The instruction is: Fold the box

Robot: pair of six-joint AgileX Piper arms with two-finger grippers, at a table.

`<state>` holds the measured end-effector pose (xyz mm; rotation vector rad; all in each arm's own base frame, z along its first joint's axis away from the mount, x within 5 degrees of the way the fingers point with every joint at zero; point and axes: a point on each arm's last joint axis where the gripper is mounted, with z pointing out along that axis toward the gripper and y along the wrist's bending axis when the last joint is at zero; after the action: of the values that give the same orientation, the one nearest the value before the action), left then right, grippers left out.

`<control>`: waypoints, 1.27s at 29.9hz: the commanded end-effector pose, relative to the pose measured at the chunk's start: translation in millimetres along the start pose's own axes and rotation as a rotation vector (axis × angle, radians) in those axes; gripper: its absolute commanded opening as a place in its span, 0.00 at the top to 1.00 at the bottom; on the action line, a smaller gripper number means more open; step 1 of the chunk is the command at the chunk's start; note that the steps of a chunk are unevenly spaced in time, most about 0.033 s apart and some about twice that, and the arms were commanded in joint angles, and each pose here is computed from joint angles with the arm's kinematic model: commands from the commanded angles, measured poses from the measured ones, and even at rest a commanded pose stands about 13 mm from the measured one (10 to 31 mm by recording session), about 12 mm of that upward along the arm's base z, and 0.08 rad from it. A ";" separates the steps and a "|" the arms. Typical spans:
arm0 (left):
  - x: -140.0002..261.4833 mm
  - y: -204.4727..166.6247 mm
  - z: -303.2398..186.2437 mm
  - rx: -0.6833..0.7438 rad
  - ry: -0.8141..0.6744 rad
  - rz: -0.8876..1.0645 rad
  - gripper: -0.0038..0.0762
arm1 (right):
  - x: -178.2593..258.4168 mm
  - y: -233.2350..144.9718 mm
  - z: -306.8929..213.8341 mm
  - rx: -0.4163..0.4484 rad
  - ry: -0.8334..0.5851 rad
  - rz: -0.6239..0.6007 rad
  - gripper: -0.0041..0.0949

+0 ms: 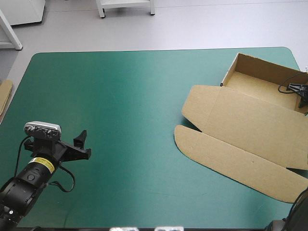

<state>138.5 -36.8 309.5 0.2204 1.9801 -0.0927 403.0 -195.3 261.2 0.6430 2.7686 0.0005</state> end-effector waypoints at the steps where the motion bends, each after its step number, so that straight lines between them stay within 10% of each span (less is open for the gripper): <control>1: -14.3 -2.2 -4.9 0.028 -0.090 -0.005 0.29 | -5.8 -3.3 -30.3 0.034 -0.108 -0.006 0.82; 8: -14.3 -2.2 -4.9 0.028 -0.090 -0.005 0.29 | -7.0 -3.7 -30.5 0.038 -0.120 -0.003 0.79; 17: -14.3 -2.2 -4.9 0.028 -0.090 -0.005 0.29 | -6.0 -3.5 -30.4 0.035 -0.110 0.014 0.29; 32: -13.7 -2.0 -4.8 0.025 -0.084 -0.005 0.29 | -9.3 -13.2 -96.1 0.015 -0.245 0.059 0.28; 38: -13.8 -1.8 -4.8 0.023 -0.085 0.000 0.29 | -2.4 2.5 -115.6 -0.160 -0.253 0.051 0.28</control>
<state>138.4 -36.6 309.3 0.2191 1.9828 -0.0917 383.1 -202.5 330.2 0.7113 2.5921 0.0532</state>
